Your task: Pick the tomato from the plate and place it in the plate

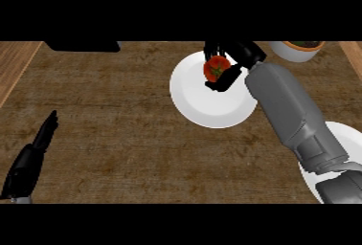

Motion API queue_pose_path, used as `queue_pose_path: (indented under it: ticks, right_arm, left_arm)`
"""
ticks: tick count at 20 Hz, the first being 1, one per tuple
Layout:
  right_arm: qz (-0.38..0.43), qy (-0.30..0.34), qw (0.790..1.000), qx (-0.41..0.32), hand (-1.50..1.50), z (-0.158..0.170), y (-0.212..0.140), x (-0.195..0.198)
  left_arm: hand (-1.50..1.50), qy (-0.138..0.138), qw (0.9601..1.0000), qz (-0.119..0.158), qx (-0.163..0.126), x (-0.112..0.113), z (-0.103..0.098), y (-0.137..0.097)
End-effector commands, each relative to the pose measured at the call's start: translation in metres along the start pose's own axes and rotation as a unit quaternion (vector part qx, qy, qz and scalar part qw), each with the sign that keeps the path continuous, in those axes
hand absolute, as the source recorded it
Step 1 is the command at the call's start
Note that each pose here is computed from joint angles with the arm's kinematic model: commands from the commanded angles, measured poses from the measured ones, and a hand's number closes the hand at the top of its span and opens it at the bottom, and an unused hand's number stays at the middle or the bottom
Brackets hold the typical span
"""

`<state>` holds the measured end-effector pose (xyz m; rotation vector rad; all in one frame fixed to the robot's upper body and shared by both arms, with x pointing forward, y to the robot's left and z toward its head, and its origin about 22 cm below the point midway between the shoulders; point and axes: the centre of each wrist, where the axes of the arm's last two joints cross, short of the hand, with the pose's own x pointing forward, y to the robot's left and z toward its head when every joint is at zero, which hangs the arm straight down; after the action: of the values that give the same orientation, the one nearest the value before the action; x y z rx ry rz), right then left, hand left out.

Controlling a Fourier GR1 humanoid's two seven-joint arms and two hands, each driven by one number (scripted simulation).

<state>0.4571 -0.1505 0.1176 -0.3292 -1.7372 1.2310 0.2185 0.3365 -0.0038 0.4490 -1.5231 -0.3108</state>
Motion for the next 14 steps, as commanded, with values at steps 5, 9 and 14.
queue_pose_path:
  ticks: [5,9,14]
  right_arm:
    - [-0.089,0.108,0.990,0.008,-1.50,-0.014,0.052,0.009]
    - [-0.090,0.088,0.992,-0.010,-1.50,-0.011,0.056,0.004]
    - [-0.183,0.059,0.977,-0.094,-1.50,-0.003,0.040,-0.011]
  left_arm:
    - [0.00,-0.009,0.9999,-0.005,0.001,0.005,0.001,-0.012]
    - [0.00,-0.007,1.0000,-0.001,0.004,0.012,-0.006,-0.001]
    - [0.00,-0.002,1.0000,0.000,0.003,-0.004,-0.008,-0.009]
